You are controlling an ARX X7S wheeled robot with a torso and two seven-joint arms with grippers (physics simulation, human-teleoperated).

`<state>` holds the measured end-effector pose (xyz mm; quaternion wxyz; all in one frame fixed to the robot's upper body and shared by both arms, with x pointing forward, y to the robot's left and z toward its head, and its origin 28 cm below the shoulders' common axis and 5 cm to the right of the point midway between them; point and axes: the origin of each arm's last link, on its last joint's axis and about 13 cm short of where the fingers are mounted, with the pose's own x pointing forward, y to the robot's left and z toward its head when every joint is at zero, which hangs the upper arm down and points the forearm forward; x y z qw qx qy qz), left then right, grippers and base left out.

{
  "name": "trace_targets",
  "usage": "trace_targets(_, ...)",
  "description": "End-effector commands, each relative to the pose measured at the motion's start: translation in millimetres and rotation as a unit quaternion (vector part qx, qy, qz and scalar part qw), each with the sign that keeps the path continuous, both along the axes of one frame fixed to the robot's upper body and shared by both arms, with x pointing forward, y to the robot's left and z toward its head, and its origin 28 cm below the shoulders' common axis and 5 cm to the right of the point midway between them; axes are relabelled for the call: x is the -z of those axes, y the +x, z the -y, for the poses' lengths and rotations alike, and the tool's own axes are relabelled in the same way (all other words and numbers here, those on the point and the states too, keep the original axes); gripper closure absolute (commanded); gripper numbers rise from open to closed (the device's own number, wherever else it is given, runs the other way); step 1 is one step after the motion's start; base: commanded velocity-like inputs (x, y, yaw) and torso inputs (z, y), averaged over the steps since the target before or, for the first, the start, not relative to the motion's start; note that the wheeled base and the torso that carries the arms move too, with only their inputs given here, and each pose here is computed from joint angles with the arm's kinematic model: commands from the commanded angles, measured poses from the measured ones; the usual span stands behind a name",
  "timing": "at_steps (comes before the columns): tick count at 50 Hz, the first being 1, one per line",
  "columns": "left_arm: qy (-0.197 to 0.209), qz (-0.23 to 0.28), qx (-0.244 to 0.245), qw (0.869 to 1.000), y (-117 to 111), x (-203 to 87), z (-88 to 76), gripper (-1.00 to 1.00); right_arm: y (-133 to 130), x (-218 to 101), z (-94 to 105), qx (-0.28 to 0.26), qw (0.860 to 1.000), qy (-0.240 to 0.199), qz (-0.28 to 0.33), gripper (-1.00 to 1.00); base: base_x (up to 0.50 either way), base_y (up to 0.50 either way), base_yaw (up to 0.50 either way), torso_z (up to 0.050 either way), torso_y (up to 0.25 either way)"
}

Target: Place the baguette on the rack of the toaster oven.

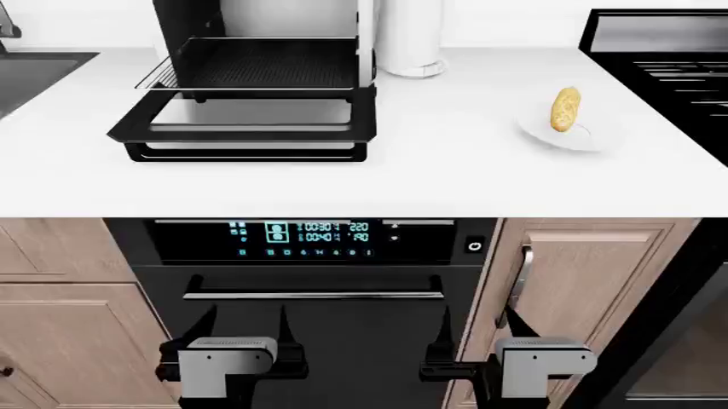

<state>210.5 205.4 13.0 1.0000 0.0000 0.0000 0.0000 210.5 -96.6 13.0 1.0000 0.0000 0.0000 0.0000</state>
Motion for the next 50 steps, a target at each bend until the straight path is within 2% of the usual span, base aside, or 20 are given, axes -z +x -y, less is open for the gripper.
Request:
trace_targets(1, 0.001, 0.000, 0.000, 1.000, 0.0, 0.0, 0.0, -1.00, 0.0, 0.0, -0.3, 0.004, 1.000, -0.004, 0.001, -1.00, 0.00, 0.00, 0.00, 0.000, 0.000)
trace_targets(8, 0.013, 0.009, 0.004, 1.000, 0.4, 0.0, -0.3, -1.00, -0.3, -0.4, -0.1, 0.013, 1.000, -0.023, -0.006, -1.00, 0.00, 0.00, 0.00, 0.000, 0.000)
trace_targets(41, 0.015, 0.010, 0.002, 1.000, 0.4, 0.0, -0.3, -1.00, -0.5, -0.5, -0.2, 0.018, 0.999, -0.025, -0.009, -1.00, 0.00, 0.00, 0.00, 0.000, 0.000)
trace_targets(50, 0.016, 0.017, 0.003, 1.000, 0.6, 0.1, -0.4, -1.00, -0.6, -0.5, -0.2, 0.020, 0.999, -0.026, -0.012, -1.00, 0.00, 0.00, 0.00, 0.045, 0.000)
